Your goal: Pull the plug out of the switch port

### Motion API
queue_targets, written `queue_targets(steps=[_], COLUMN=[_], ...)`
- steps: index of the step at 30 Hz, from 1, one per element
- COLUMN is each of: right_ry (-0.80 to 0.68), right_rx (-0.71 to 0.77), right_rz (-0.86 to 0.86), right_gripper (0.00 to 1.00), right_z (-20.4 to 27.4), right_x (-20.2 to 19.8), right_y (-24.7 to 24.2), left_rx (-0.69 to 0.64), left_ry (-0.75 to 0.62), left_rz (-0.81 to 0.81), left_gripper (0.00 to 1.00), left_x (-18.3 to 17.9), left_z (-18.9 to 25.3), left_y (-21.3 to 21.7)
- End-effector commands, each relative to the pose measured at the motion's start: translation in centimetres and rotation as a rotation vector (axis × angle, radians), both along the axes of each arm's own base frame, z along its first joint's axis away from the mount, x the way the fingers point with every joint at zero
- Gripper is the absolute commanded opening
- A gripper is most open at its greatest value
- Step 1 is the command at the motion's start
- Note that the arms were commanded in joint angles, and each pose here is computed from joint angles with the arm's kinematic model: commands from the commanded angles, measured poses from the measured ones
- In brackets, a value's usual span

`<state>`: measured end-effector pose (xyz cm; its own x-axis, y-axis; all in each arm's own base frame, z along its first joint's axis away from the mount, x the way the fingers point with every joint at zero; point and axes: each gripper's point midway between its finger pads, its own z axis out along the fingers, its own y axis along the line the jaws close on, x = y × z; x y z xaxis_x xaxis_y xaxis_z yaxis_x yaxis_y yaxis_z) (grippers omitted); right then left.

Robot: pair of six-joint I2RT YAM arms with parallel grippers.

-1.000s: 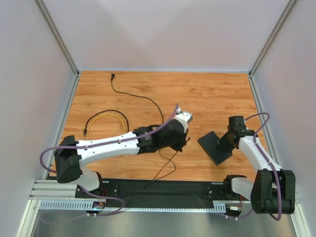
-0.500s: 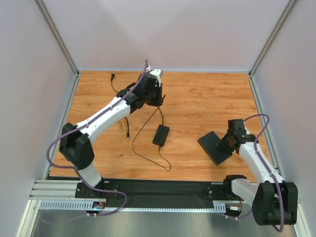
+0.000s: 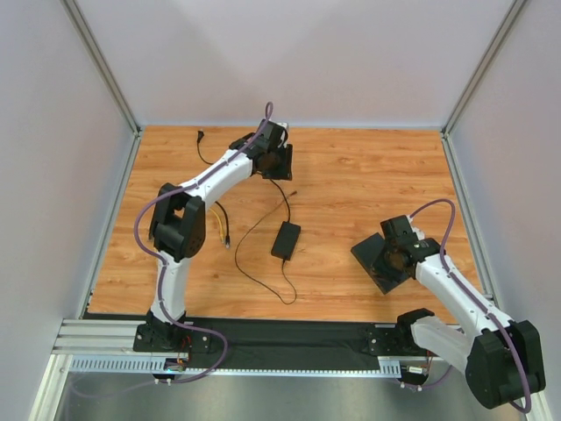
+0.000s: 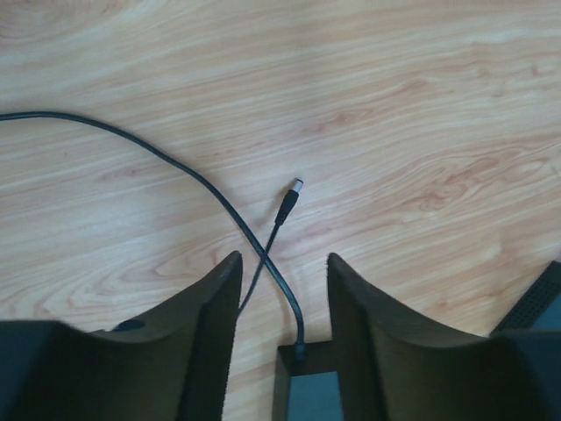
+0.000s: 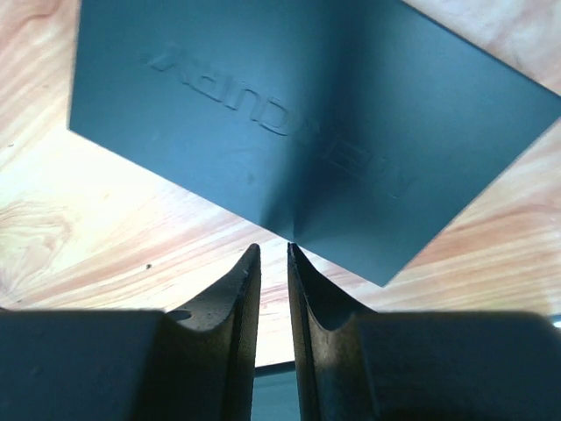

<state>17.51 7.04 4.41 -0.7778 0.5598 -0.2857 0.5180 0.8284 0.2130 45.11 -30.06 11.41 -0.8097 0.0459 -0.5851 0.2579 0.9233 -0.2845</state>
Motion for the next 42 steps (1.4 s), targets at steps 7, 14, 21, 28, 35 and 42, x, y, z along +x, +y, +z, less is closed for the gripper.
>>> queue_targets(steps=[7, 14, 21, 28, 35, 42], right_ry=[0.029, 0.072, -0.016, -0.042, -0.049, -0.008], right_rx=[-0.047, 0.029, -0.189, -0.182, -0.156, -0.096], right_rz=[-0.067, -0.112, -0.349, -0.577, -0.698, -0.644], right_gripper=[0.23, 0.22, 0.2, 0.2, 0.2, 0.2], right_z=[0.1, -1.1, 1.2, 2.1, 1.7, -0.9], right_x=[-1.1, -2.5, -2.3, -2.3, -2.3, -0.8], right_y=[-1.1, -0.1, -5.4, -9.5, -11.8, -11.3], left_rx=[-0.119, -0.172, -0.125, -0.138, -0.152, -0.143], left_ry=[-0.064, 0.038, 0.106, 0.118, 0.134, 0.153], left_rz=[-0.131, -0.332, -0.37, -0.407, -0.46, -0.504], left_gripper=[0.56, 0.23, 0.16, 0.17, 0.17, 0.17], left_x=[-8.3, -13.7, -14.5, -14.5, -16.4, -18.1], left_z=[6.4, 1.7, -3.4, -5.2, -5.9, -6.8], left_y=[-4.5, -13.2, -17.4, -18.9, -20.6, -20.8])
